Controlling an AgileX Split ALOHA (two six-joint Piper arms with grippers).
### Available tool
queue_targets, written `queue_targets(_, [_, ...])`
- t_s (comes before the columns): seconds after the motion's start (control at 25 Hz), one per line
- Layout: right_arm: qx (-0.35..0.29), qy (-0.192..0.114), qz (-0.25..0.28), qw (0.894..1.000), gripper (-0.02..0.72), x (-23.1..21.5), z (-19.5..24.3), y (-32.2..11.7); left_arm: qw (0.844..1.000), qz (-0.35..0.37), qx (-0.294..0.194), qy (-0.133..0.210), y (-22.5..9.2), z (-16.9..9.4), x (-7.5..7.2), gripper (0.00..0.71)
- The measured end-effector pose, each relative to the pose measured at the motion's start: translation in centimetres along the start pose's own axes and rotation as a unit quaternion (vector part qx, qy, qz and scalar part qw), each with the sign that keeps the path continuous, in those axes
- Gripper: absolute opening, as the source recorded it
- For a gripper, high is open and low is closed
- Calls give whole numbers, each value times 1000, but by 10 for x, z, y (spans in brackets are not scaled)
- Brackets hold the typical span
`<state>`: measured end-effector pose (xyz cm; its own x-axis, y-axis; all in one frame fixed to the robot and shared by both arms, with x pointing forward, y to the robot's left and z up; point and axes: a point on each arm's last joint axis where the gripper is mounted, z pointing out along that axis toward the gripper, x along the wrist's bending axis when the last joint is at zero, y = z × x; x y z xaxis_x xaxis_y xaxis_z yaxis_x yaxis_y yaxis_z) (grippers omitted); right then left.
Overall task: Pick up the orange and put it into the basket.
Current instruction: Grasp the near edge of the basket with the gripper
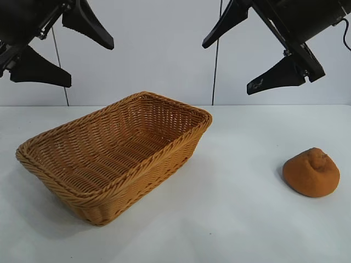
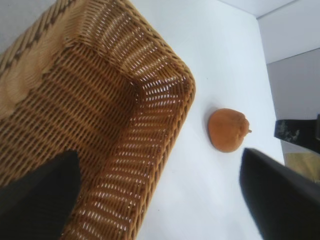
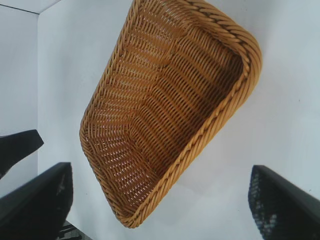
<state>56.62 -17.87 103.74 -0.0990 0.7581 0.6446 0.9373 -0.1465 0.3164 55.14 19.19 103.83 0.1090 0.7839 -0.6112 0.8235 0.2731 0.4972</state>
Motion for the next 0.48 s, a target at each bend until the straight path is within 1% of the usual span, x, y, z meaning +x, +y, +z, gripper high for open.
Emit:
queue_targets(0.32, [0,0,0,1000,652,0,0,0,1000,0,-2,0,0,0,0,616])
queue_targets(0.48, [0,0,0,1000,652,0,0,0,1000,-15,-2,-8,0,0,-2,616])
